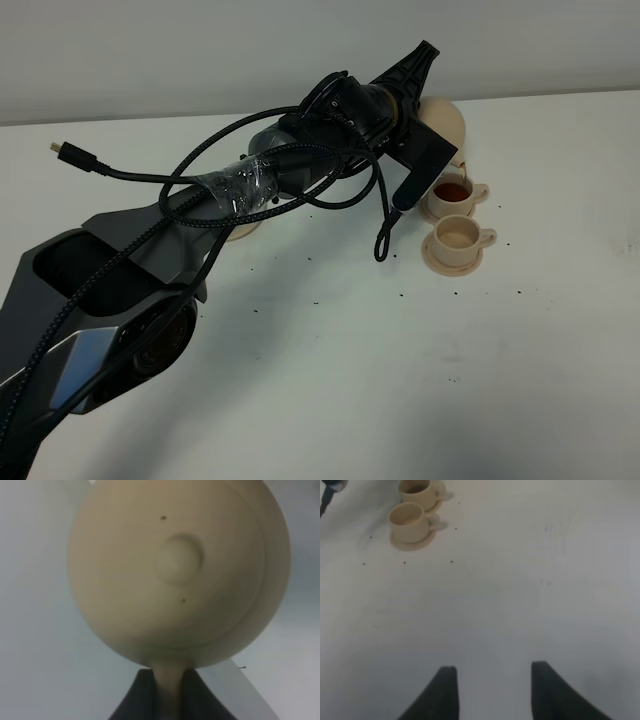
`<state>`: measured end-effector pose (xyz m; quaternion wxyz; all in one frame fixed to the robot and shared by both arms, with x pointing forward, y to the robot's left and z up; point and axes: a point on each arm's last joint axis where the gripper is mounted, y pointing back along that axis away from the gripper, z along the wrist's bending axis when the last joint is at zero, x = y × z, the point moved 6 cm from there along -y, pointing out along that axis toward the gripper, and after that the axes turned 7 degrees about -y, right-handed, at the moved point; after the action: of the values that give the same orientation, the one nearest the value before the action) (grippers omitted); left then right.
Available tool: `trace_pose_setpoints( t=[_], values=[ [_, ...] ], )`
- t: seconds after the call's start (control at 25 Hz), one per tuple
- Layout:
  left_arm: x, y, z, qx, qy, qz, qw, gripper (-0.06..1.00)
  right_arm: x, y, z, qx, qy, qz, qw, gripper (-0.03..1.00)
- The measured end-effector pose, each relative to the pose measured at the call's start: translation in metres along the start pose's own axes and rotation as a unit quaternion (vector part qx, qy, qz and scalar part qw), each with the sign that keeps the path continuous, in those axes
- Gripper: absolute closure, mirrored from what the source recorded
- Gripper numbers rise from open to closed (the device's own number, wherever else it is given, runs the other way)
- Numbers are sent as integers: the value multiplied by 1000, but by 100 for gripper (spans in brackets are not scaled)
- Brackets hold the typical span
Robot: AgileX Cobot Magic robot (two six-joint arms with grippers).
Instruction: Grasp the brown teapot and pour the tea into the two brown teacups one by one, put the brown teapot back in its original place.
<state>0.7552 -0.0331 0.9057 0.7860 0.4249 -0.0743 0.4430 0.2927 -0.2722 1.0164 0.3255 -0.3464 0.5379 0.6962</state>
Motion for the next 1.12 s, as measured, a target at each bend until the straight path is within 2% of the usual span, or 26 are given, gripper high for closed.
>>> trace_pose_setpoints(
  t=[1.12],
  values=[
    [1, 0, 0, 0, -8, 4, 1000, 82, -1, 0, 0, 1, -17, -3, 1000, 62]
  ],
)
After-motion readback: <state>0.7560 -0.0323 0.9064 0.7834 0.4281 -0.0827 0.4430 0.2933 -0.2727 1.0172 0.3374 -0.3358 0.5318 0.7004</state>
